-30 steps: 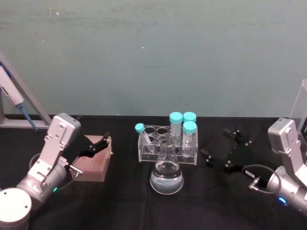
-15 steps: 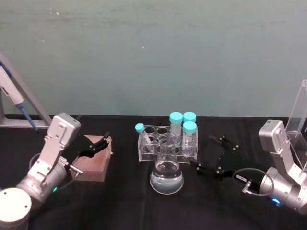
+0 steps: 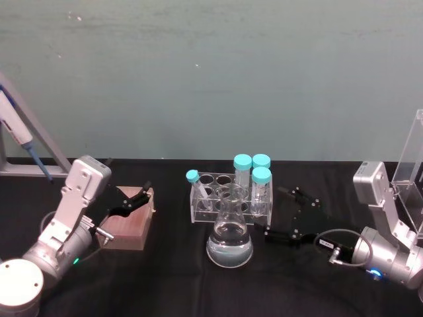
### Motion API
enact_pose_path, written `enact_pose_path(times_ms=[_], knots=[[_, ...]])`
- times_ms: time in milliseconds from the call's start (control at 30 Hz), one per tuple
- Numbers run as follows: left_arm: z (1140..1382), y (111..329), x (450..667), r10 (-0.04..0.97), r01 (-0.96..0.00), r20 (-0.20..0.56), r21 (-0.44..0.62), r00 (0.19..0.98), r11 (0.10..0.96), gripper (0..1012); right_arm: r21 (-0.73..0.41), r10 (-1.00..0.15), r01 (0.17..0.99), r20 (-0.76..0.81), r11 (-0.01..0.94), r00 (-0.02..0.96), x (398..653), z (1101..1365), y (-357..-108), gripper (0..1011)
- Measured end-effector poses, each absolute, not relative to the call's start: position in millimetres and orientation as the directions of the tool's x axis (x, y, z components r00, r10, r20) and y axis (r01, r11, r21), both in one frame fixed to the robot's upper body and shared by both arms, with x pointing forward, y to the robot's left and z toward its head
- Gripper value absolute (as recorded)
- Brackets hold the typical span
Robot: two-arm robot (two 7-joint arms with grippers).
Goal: Place the experimental apparatus aside using one hand.
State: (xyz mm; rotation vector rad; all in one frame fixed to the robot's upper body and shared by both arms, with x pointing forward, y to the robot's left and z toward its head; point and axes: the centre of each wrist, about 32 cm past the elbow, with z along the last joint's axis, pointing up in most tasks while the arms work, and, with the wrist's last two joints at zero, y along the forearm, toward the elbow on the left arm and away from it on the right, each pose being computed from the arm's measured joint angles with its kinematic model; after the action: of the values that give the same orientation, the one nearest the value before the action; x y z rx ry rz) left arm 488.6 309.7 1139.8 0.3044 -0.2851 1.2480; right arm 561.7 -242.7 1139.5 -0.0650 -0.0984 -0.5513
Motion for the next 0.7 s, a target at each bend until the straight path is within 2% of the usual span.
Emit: enact_pose_path(times_ms=[700], knots=[[1140,310,489,0.88,-0.955,0.374,0.07,0.292,0.287,1000,-0.036,-0.443,0.448,0.098,0.893,0.891,581,1141,-233,1003]])
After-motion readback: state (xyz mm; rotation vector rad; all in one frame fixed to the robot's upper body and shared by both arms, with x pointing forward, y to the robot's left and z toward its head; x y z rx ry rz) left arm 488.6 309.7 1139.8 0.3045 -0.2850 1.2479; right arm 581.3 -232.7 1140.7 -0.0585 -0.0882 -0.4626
